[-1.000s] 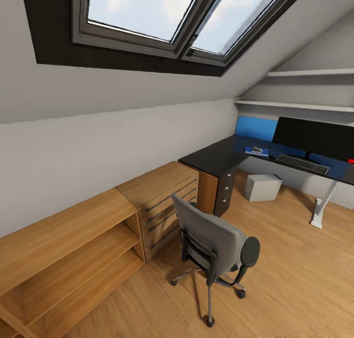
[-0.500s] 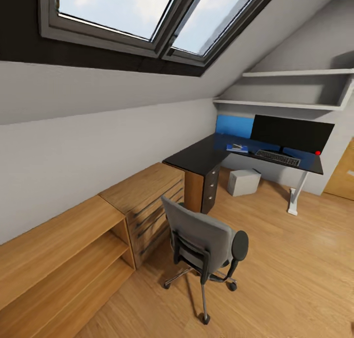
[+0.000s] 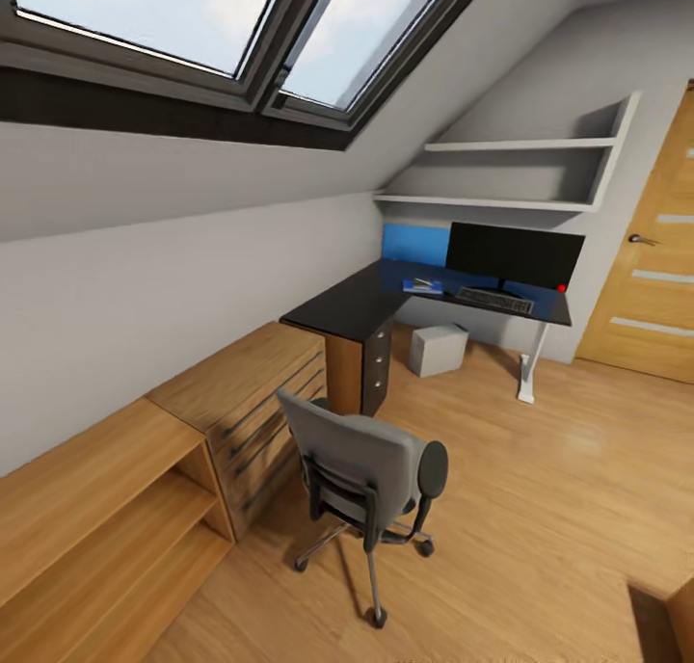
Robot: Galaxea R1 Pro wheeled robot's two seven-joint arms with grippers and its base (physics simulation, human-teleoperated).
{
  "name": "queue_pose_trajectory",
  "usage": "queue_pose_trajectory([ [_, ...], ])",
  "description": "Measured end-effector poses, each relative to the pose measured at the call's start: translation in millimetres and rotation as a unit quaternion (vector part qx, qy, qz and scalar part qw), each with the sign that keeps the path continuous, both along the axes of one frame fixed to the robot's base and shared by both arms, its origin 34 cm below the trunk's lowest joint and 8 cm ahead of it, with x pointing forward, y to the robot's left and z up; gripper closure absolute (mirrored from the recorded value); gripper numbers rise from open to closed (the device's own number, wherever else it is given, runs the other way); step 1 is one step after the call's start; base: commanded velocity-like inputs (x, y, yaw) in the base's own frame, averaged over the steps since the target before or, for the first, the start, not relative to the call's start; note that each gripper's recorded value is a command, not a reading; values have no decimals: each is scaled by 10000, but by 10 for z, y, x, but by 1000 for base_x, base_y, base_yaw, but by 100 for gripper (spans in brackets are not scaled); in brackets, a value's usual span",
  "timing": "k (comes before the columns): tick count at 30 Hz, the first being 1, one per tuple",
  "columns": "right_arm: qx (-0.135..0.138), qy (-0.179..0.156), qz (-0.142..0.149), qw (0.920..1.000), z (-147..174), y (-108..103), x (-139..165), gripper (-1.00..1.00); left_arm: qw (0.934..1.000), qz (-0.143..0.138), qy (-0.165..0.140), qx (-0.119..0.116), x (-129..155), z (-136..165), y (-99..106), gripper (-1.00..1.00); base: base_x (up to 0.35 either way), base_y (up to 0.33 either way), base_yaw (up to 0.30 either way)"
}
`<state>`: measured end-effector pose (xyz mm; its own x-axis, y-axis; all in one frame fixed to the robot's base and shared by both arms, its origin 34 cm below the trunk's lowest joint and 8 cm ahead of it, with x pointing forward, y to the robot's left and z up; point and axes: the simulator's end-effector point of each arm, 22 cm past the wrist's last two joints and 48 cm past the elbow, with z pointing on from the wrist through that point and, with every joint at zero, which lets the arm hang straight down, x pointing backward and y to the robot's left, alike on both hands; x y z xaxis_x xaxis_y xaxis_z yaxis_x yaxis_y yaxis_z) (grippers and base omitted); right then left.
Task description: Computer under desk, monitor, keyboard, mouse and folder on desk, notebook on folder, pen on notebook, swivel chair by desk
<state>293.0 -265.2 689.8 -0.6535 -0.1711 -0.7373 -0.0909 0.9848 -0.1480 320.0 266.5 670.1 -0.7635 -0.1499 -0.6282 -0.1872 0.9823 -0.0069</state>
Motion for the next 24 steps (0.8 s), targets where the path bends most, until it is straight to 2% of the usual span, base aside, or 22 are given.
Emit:
queue_pose_trajectory([
  [6, 0, 0, 0, 10000, 0, 0, 0, -100, 10000, 0, -1, 0, 0, 0, 0, -100, 13, 70, -280],
  [24, -7, 12, 7, 10000, -3, -3, -8, -100, 10000, 1, -3, 0, -1, 2, 0, -100, 131, 237, -280],
])
